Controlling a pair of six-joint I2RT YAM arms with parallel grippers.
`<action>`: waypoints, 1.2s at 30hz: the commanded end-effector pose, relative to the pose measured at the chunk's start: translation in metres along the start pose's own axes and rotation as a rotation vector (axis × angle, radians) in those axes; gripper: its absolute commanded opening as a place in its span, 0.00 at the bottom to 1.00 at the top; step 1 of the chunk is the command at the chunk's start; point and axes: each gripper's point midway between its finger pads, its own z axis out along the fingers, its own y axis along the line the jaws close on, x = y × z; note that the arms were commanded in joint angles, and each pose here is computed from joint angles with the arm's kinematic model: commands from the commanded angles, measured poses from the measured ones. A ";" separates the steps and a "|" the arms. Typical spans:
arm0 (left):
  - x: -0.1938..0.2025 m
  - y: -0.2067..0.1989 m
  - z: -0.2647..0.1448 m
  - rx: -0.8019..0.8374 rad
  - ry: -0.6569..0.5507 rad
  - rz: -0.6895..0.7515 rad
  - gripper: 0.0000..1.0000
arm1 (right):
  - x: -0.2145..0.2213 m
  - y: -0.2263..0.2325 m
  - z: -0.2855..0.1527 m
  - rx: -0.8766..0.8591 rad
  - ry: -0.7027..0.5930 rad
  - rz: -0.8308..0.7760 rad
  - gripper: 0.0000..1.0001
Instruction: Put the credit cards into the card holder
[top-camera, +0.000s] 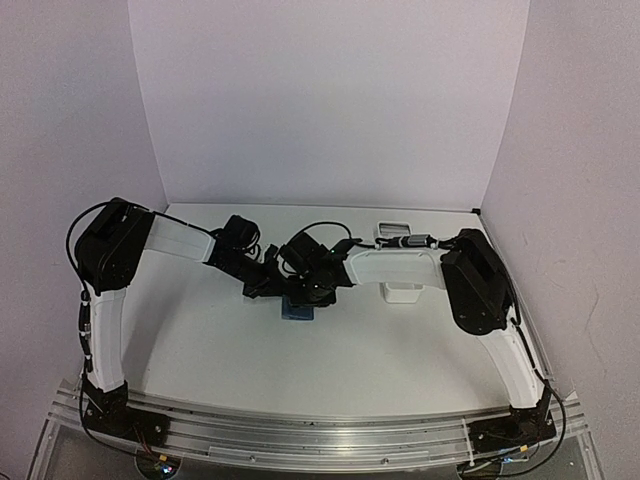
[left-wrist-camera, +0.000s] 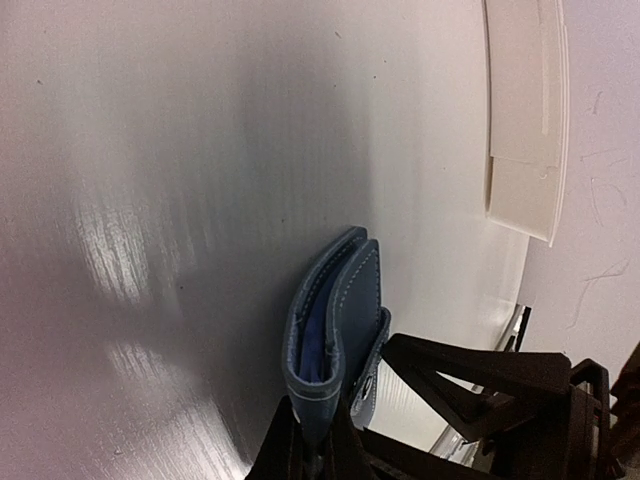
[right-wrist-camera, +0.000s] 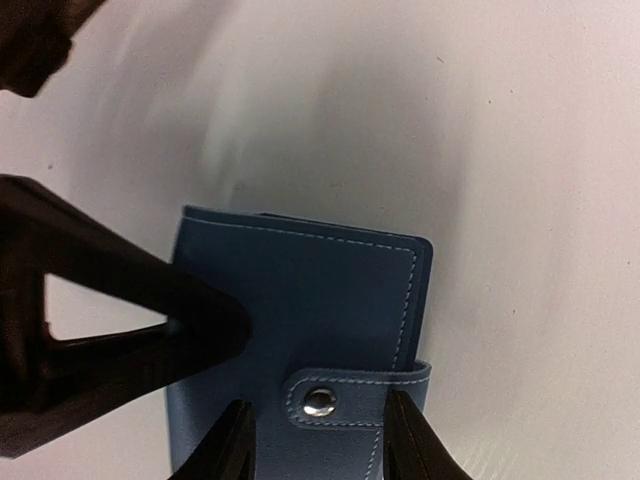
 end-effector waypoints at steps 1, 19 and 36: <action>-0.008 -0.023 -0.011 0.020 -0.032 0.054 0.00 | 0.002 -0.009 0.014 0.063 -0.002 -0.037 0.39; -0.007 -0.025 -0.009 0.018 -0.023 0.067 0.00 | 0.000 -0.030 0.019 0.173 -0.043 -0.092 0.00; -0.008 0.015 -0.008 -0.101 -0.040 0.062 0.00 | -0.021 -0.066 -0.029 0.134 -0.049 -0.025 0.02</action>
